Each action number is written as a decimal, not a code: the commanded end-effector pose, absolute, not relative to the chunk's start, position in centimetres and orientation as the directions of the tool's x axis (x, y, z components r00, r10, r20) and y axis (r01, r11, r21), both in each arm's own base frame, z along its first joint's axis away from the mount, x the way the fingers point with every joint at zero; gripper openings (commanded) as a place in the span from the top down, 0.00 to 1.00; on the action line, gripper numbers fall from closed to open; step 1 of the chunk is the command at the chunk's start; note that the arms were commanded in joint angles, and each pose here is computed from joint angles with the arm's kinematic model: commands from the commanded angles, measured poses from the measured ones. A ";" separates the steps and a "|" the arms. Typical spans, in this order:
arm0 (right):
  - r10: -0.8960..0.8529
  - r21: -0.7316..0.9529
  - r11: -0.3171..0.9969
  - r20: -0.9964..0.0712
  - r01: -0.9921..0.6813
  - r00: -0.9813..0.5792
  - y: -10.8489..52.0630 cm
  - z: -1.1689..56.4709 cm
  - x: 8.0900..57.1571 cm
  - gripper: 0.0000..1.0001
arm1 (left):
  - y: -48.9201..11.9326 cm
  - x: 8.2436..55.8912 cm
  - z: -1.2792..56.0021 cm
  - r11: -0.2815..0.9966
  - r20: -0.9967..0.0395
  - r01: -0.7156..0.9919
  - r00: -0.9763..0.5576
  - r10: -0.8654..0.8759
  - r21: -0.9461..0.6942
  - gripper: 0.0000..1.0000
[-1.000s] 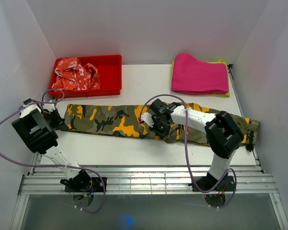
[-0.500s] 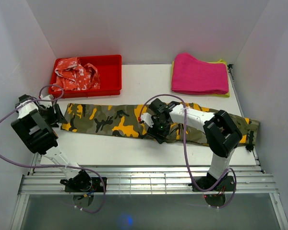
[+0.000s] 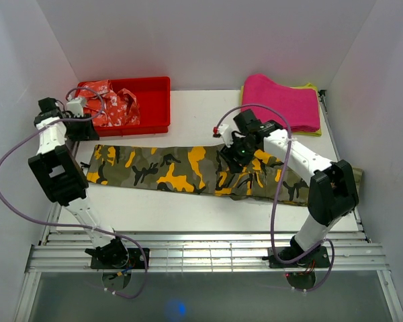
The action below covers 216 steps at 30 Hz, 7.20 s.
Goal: Fold and stack the trousers
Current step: Fold the trousers
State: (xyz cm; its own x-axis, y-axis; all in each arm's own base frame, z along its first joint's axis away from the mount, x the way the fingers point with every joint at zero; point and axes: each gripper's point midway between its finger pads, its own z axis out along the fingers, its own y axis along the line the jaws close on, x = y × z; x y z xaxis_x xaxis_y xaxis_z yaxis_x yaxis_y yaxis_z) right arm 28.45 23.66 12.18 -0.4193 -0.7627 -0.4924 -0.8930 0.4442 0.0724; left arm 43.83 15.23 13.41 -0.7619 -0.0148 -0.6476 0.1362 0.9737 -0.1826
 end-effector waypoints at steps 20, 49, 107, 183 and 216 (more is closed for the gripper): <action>-0.669 0.109 0.717 -0.167 -0.688 -0.724 8.2 3.0 27.0 0.49 | 15.9 43.6 4.4 0.985 -0.493 0.054 -0.869 -0.036 -0.166 0.59; -0.663 0.118 0.735 -0.078 -0.667 -0.744 5.8 0.0 24.9 0.53 | 22.2 43.2 3.6 0.997 -0.488 -0.065 -0.872 -0.038 0.038 1.00; -0.680 0.111 0.674 -0.293 -0.730 -0.672 8.6 8.1 27.3 0.41 | 22.7 41.3 19.0 0.991 -0.633 -0.120 -0.763 -0.127 -0.055 1.00; -0.642 0.217 0.711 -0.187 -0.669 -0.744 5.7 6.3 23.3 0.43 | -30.5 37.3 11.3 0.857 -0.383 0.171 -0.923 -0.033 -0.486 0.97; -0.486 0.545 0.270 -0.634 -0.794 -0.601 30.4 17.3 30.3 0.53 | -0.3 35.2 15.0 0.801 -0.542 0.161 -0.810 -0.226 -0.576 0.02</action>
